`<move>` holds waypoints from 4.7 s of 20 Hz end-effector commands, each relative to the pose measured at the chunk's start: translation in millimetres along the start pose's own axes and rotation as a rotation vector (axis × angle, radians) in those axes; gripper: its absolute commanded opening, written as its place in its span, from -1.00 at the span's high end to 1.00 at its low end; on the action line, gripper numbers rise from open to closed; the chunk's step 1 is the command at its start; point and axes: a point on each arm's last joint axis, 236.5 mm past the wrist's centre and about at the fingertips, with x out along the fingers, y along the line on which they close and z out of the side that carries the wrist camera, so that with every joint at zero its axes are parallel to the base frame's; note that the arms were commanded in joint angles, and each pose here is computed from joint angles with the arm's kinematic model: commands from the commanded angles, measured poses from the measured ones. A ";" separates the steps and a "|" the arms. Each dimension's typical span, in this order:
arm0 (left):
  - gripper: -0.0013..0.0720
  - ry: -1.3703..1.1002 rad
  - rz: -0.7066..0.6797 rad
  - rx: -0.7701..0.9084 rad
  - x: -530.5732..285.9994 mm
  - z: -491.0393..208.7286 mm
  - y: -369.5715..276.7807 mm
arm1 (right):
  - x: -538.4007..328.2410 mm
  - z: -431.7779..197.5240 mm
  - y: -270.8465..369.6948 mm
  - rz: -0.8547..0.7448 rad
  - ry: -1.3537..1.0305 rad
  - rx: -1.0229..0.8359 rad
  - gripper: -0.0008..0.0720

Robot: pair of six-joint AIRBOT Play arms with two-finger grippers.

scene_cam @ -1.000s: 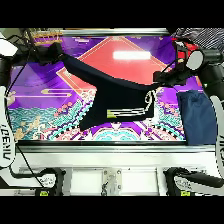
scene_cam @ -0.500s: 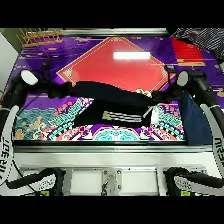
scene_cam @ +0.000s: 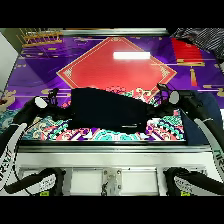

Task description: Fold the clothes and pants, and hang the long-sleeved shirts on hangers.

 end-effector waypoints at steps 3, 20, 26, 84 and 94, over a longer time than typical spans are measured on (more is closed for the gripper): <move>0.95 -0.118 -0.051 0.086 -51.9 54.1 -41.9 | -110.5 72.0 -24.4 -0.046 -0.345 0.009 0.93; 0.95 -0.040 -0.049 0.174 -29.3 21.3 -66.0 | -73.6 33.9 -78.9 -0.119 -0.270 0.109 0.93; 0.95 0.041 -0.012 0.116 21.7 -28.9 -38.0 | -17.6 24.1 -93.7 -0.130 -0.295 0.116 0.93; 0.95 0.099 -0.227 0.431 113.7 -46.9 -286.8 | -132.3 27.5 -2.9 0.103 -0.022 -0.134 0.93; 0.95 0.274 -0.198 0.519 160.1 -93.4 -315.0 | -162.3 15.5 74.3 0.148 -0.082 -0.312 0.93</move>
